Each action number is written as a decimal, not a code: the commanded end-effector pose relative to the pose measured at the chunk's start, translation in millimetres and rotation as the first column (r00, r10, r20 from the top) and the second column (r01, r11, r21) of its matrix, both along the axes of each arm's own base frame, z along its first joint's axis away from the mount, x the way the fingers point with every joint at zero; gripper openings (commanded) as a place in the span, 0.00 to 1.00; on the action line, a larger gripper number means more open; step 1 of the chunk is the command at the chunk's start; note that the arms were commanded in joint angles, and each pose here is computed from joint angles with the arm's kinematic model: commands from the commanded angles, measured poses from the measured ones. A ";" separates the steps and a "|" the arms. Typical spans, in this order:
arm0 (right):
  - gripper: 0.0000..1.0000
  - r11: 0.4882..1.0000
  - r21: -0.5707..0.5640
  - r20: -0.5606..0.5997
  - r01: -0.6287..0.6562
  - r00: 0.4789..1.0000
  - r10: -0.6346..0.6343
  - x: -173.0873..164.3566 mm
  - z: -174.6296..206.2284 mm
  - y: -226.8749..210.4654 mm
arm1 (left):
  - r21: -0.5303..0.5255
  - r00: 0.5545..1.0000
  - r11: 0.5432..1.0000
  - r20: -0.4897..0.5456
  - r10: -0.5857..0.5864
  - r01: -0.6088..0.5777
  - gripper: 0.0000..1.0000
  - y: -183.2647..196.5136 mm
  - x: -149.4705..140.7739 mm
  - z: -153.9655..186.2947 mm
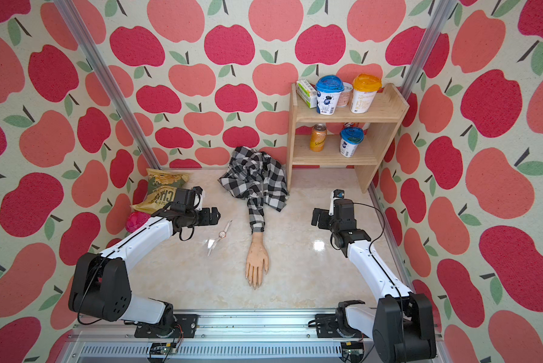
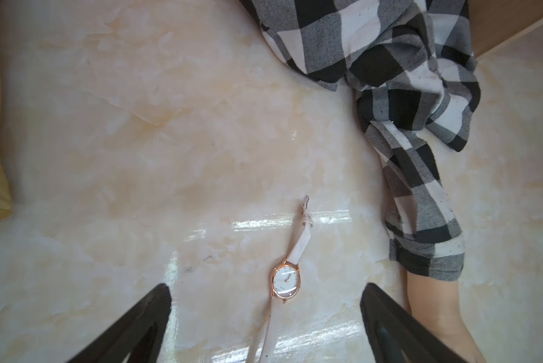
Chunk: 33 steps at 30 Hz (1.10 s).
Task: Take off the watch
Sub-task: Reset both arms
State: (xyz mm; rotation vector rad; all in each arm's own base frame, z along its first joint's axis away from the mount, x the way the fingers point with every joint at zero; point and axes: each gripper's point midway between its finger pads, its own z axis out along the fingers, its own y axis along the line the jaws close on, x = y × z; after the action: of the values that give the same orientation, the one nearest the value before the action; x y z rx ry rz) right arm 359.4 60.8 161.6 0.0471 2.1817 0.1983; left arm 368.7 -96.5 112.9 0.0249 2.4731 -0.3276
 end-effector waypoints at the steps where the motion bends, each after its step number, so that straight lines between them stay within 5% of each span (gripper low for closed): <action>1: 1.00 0.996 -0.083 0.121 0.039 0.992 -0.029 -0.7 0.4 -19.9 | 0.017 0.973 1.000 0.228 -0.024 0.021 0.97 17.6 4.0 13.1; 5: 1.00 0.985 -0.152 0.181 0.075 0.982 -0.047 -7.6 -15.6 -33.5 | 0.049 0.967 0.998 0.251 0.031 -0.044 0.97 51.3 -3.1 10.4; 9: 1.00 0.983 -0.159 0.271 0.088 0.962 -0.042 -5.2 -20.5 -43.1 | 0.111 0.963 0.994 0.268 -0.032 0.002 0.97 60.3 0.2 1.7; 12: 1.00 0.985 -0.154 0.247 0.078 0.968 -0.038 5.2 -33.9 -51.2 | 0.105 0.964 0.994 0.266 0.010 -0.040 0.97 73.5 4.5 -21.1; 22: 1.00 0.995 -0.095 0.282 -0.001 0.959 0.028 30.0 -50.6 -41.2 | 0.156 0.905 0.988 0.418 -0.082 0.017 0.97 66.3 38.9 -21.4; 25: 1.00 0.995 -0.090 0.250 -0.046 0.966 0.068 36.3 -63.0 -35.0 | 0.157 0.906 0.987 0.416 -0.080 0.015 0.97 66.3 35.8 -29.1; 29: 1.00 0.994 -0.097 0.265 -0.054 0.961 0.078 32.3 -67.5 -33.2 | 0.178 0.847 0.984 0.522 -0.101 0.008 0.97 63.0 24.8 -31.5; 33: 1.00 0.990 -0.096 0.286 -0.098 0.950 0.122 26.6 -69.2 -25.6 | 0.164 0.873 0.986 0.483 -0.063 -0.020 0.97 69.2 28.3 -34.2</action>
State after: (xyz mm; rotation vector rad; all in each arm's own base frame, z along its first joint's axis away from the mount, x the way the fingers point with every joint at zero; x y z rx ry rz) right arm 384.3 27.8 81.0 -0.0801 1.9538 0.1457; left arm 382.6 -30.8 55.7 0.1867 2.0794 -0.1217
